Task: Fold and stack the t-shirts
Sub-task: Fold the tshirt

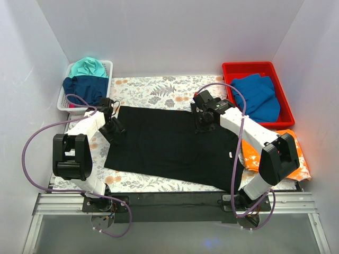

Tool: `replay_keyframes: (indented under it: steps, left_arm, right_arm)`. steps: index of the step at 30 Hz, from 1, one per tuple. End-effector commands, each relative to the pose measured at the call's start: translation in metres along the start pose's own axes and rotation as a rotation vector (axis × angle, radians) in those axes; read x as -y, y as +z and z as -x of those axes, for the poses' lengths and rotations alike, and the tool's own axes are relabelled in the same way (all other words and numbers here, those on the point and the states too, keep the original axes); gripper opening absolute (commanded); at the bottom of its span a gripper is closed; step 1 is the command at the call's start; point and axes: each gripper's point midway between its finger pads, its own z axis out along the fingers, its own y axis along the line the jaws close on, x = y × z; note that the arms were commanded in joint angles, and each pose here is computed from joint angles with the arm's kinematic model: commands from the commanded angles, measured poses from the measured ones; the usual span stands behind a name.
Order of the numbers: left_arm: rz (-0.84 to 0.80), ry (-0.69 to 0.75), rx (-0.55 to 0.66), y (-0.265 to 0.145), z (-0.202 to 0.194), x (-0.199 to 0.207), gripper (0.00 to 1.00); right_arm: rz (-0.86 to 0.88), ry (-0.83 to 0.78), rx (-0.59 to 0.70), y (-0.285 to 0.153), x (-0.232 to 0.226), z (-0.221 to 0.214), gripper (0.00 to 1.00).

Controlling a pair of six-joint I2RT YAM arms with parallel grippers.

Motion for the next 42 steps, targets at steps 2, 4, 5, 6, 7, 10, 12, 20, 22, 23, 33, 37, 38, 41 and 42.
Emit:
replay_keyframes:
  steps: [2,4,5,6,7,10,12,20,22,23,33,37,38,41,42]
  left_arm:
    - [0.095,-0.060,0.043,-0.001,0.004,-0.019,0.47]
    - [0.123,-0.079,0.019,0.002,-0.005,-0.027,0.47]
    - [0.130,-0.085,0.015,0.002,-0.007,-0.030,0.47]
    - [0.129,-0.085,0.014,0.003,-0.013,-0.035,0.47]
    - [0.130,-0.091,0.013,0.003,-0.016,-0.037,0.47]
    - [0.169,-0.104,0.002,0.008,-0.028,-0.052,0.48]
    - [0.213,-0.113,-0.015,0.011,-0.037,-0.065,0.48]
    - [0.375,-0.268,-0.039,0.012,-0.063,-0.100,0.47]
    - [0.410,-0.306,-0.055,0.011,-0.071,-0.107,0.47]
    - [0.441,-0.314,-0.070,0.009,-0.076,-0.113,0.47]
    - [0.581,-0.419,-0.198,0.001,-0.113,-0.142,0.49]
    - [0.580,-0.437,-0.166,-0.011,-0.109,-0.144,0.47]
    - [0.590,-0.442,-0.153,-0.015,-0.106,-0.144,0.47]
    - [0.489,-0.388,-0.061,-0.022,-0.074,-0.125,0.42]
    - [0.462,-0.370,-0.041,-0.024,-0.065,-0.119,0.42]
  right_arm:
    - [0.030,-0.006,0.049,-0.007,-0.008,0.016,0.41]
    - [0.030,-0.002,0.043,-0.006,-0.007,0.013,0.41]
    - [0.030,-0.001,0.036,-0.004,-0.007,0.010,0.41]
    - [0.031,-0.001,0.034,-0.004,-0.007,0.009,0.41]
    - [0.036,0.002,0.030,-0.003,-0.008,0.008,0.41]
    - [0.038,0.000,0.011,0.001,-0.008,0.003,0.41]
    - [0.042,-0.003,0.008,0.002,-0.009,0.004,0.41]
    - [0.051,-0.017,-0.012,0.006,-0.011,0.002,0.41]
    - [0.051,-0.020,-0.012,0.006,-0.010,0.002,0.41]
    - [0.049,-0.019,-0.011,0.006,-0.009,0.002,0.40]
    - [0.030,-0.032,-0.012,0.004,-0.003,-0.008,0.40]
    - [0.023,-0.030,-0.012,0.003,0.001,-0.011,0.40]
    - [0.019,-0.028,-0.014,0.003,0.002,-0.012,0.40]
    - [0.020,-0.030,-0.018,0.003,0.002,-0.014,0.40]
    - [0.020,-0.031,-0.016,0.003,0.002,-0.014,0.40]
